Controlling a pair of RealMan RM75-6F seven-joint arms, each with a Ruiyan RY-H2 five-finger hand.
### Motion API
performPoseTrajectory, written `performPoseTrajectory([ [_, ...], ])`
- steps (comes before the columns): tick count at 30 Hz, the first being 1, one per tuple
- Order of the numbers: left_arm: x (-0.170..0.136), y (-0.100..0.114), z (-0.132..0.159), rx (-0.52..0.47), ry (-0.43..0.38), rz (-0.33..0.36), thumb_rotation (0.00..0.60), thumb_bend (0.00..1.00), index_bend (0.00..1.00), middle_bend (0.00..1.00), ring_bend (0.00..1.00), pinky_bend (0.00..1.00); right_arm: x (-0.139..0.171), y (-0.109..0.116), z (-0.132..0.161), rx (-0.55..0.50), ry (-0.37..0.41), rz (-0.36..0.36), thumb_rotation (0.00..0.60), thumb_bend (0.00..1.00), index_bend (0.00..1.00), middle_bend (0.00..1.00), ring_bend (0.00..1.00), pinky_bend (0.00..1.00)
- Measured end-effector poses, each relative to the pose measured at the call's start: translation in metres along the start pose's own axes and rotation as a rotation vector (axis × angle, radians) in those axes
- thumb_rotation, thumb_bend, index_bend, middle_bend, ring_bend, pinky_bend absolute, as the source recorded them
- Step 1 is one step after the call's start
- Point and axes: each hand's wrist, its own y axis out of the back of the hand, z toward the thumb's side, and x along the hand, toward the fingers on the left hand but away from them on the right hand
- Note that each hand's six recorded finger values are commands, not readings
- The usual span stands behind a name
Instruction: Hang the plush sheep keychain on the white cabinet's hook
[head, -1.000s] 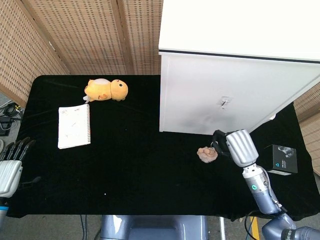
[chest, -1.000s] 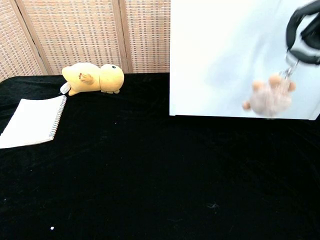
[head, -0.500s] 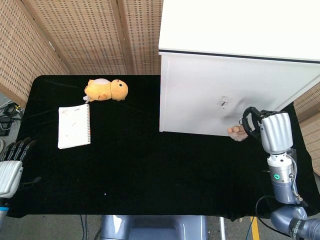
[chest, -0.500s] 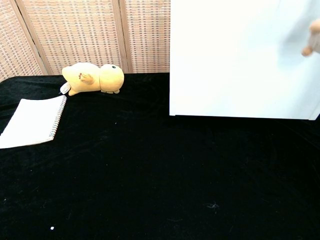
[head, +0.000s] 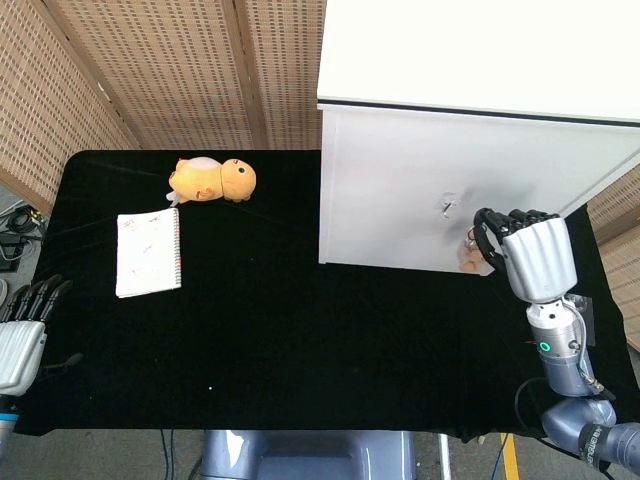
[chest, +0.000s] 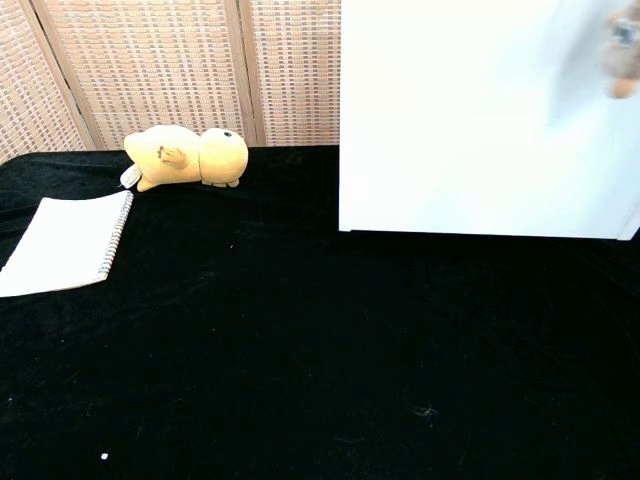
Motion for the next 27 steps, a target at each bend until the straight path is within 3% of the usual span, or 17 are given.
performPoseTrajectory([
  [10,0.001,-0.002,-0.001,0.006,0.002,-0.006,0.6,0.0,0.0,0.0,0.0,0.0,-0.017,-0.013,0.025,0.042,0.06,0.039,0.6,0.62,0.73,0.92,0.89,1.0],
  [27,0.002,-0.001,-0.001,0.004,0.005,-0.006,0.6,0.0,0.0,0.0,0.0,0.0,-0.028,-0.026,0.027,0.094,0.04,0.087,0.6,0.62,0.73,0.92,0.89,1.0],
])
